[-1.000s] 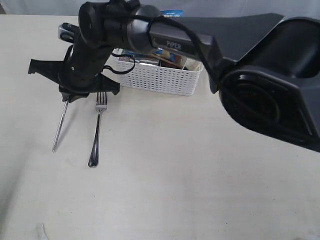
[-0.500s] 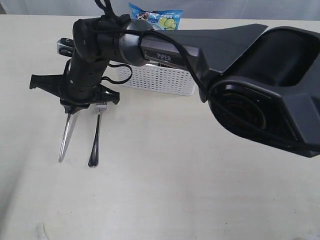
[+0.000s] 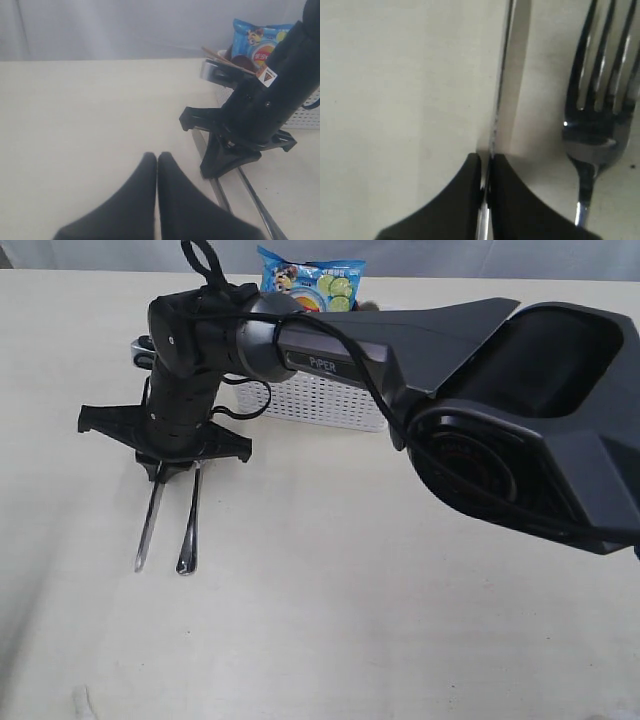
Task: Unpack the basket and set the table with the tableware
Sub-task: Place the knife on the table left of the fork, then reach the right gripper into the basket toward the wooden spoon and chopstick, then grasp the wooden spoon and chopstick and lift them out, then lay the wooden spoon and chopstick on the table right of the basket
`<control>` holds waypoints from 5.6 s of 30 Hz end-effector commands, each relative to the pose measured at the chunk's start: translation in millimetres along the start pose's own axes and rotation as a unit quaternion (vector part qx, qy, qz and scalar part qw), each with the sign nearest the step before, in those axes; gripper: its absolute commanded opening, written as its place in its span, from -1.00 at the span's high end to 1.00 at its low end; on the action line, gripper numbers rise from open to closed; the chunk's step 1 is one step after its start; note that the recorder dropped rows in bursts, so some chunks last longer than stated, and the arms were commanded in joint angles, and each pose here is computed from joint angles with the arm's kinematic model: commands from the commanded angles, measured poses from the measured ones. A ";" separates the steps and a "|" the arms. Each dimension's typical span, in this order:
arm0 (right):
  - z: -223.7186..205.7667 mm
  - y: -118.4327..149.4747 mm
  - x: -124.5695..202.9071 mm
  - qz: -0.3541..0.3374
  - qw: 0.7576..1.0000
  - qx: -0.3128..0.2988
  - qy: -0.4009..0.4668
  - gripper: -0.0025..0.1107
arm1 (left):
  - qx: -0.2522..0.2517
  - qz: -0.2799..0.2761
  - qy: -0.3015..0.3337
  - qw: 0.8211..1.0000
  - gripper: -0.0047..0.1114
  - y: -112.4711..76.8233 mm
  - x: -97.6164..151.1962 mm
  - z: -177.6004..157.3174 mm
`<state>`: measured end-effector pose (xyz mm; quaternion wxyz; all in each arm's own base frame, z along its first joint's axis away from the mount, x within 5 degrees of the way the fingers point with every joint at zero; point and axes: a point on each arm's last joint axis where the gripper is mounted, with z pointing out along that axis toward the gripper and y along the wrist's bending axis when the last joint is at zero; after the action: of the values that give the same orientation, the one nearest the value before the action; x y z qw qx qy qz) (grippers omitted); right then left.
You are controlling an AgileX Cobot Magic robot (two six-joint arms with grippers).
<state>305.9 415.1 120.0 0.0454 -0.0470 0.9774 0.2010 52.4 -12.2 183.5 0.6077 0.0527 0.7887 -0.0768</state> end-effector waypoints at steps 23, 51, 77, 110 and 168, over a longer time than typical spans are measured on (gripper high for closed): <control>-1.1 -6.1 0.6 0.004 0.999 0.031 0.008 0.44 | 0.003 0.001 -0.001 1.000 0.92 -0.2 0.8 0.1; -171.9 26.6 -2.5 -0.303 0.945 0.027 -0.122 0.26 | 0.003 0.003 -0.001 1.000 0.92 -0.2 0.8 0.1; -163.3 -66.6 -97.4 -0.366 0.897 0.162 -0.189 0.25 | 0.004 0.001 -0.001 1.000 0.92 -0.3 0.8 0.1; -69.3 -106.1 -121.2 -0.398 0.884 0.186 -0.163 0.44 | 0.004 0.001 -0.001 1.000 0.92 -0.3 0.8 0.1; -172.6 -385.0 -47.8 0.101 0.972 0.196 -0.079 0.96 | 0.004 0.001 -0.001 1.000 0.92 -0.3 0.8 0.1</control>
<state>390.5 5.0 148.6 0.0802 0.0535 0.9953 0.0019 52.4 -12.2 183.5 0.6077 0.0527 0.7887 -0.0768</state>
